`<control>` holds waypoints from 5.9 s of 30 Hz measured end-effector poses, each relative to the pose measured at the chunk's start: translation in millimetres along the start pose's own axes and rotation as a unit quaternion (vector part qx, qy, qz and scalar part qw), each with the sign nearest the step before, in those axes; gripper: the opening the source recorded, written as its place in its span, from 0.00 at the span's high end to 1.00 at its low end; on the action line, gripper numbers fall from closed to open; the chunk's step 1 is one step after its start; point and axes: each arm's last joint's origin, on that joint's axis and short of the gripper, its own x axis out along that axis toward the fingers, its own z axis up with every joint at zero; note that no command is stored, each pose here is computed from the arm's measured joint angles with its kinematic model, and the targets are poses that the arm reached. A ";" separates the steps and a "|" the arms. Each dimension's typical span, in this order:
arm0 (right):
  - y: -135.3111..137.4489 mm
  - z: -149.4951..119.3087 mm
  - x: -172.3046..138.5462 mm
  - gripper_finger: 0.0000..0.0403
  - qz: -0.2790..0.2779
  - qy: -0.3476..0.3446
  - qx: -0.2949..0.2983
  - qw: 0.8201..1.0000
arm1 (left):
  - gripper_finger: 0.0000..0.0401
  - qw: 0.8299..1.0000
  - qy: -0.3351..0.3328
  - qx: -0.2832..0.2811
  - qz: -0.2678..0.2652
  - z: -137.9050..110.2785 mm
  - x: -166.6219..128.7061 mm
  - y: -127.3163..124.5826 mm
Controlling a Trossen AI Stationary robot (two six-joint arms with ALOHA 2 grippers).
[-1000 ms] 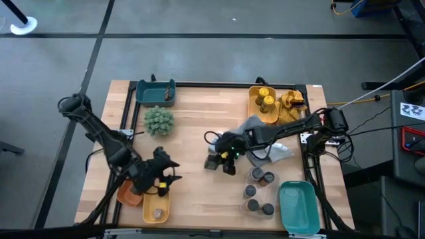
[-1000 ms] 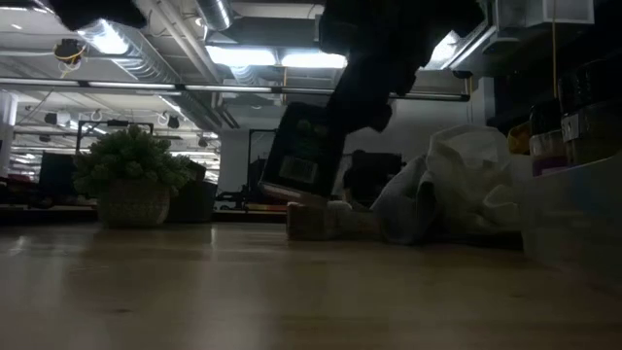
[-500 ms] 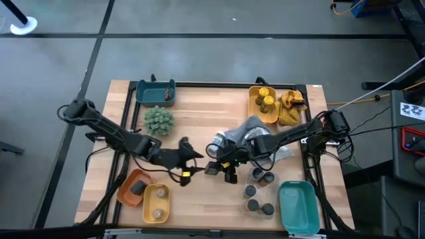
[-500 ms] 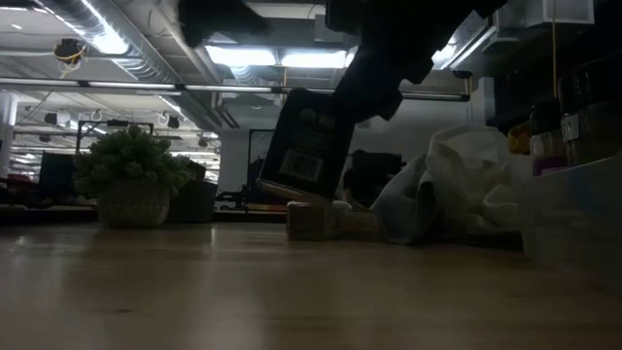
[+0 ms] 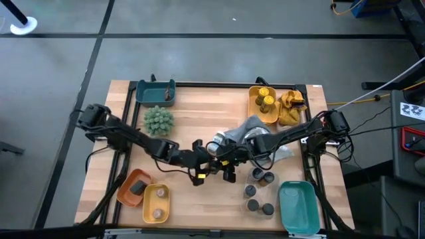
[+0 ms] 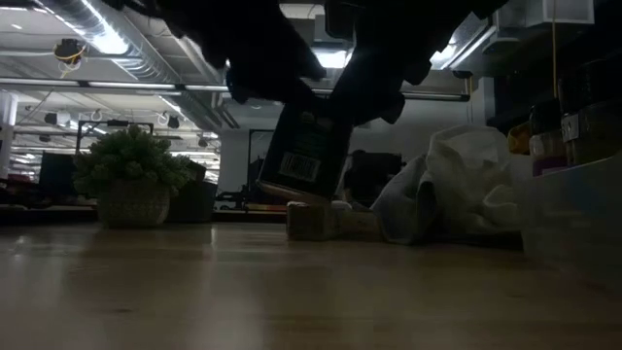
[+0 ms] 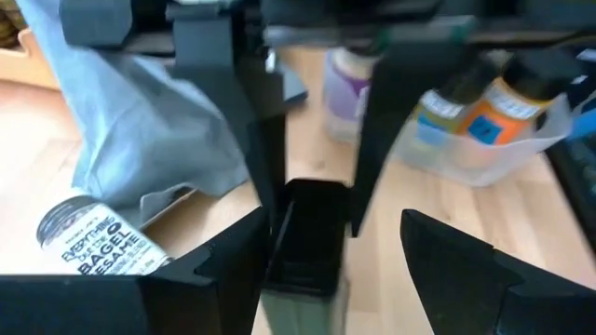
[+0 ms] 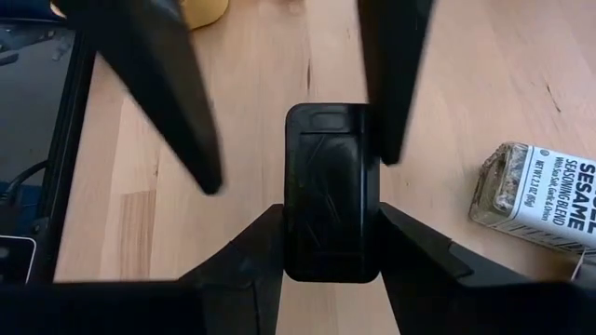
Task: Sort spices by type
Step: Put the black seasoning can into the orange bin, then put the white seasoning bottle into the green bin
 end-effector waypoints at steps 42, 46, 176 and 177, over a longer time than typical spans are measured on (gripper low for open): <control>0.9 -5.0 -0.3 0.64 0.029 0.037 0.012 0.999 | 0.70 0.995 0.051 -0.033 -0.077 -15.2 33.1 12.3; 1.6 -4.3 -0.2 0.61 0.032 0.032 0.013 0.999 | 0.71 0.994 0.053 -0.037 -0.085 -15.1 32.7 11.5; -0.6 -2.0 -0.2 0.36 0.010 0.017 0.013 1.000 | 0.48 0.889 0.304 -0.255 0.229 -140.2 -198.1 -79.8; -0.6 -2.0 -0.2 0.36 0.010 0.017 0.013 1.000 | 0.47 0.890 0.305 -0.253 0.225 -139.3 -198.9 -79.3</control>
